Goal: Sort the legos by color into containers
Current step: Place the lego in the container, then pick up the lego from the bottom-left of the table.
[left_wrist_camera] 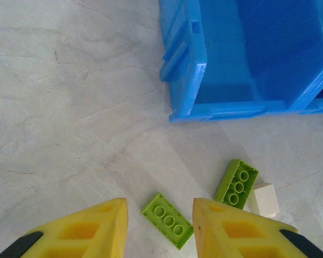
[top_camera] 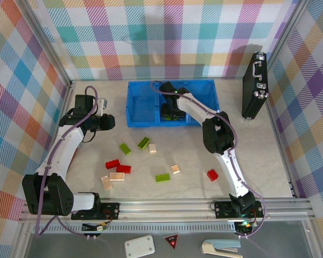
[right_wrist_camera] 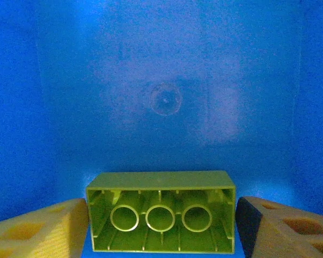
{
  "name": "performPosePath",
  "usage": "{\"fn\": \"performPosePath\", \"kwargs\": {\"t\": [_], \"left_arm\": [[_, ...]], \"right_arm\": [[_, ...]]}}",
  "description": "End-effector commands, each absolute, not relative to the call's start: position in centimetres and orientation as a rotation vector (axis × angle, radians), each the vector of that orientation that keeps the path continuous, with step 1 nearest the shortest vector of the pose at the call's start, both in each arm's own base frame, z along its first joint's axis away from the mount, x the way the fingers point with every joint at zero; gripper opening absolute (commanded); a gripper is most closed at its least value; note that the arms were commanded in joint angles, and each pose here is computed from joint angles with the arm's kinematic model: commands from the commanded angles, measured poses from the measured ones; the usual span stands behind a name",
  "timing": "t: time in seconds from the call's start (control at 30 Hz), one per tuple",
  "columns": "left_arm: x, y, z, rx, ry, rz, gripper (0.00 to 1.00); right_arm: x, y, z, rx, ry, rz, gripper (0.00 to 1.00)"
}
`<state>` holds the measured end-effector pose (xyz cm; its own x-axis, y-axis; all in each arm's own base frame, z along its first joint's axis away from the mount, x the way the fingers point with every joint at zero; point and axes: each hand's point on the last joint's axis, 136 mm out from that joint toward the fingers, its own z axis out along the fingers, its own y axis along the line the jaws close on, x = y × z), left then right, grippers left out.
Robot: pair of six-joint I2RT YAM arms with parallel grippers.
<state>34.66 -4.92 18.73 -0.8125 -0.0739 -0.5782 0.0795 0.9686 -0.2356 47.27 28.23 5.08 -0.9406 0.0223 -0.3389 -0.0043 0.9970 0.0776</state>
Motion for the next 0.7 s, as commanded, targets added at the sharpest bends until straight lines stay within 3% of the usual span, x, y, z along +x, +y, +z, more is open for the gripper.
{"fn": "performPosePath", "kwargs": {"t": [0.0,0.67], "left_arm": [[34.7,-4.8,19.0,0.008,2.480,-0.348,0.37],[33.5,-5.4,18.1,-0.041,2.531,-0.357,0.37]], "right_arm": [[47.3,28.3,9.4,-0.007,2.742,0.158,0.73],[42.6,27.9,13.7,-0.025,2.720,0.250,0.72]]}}
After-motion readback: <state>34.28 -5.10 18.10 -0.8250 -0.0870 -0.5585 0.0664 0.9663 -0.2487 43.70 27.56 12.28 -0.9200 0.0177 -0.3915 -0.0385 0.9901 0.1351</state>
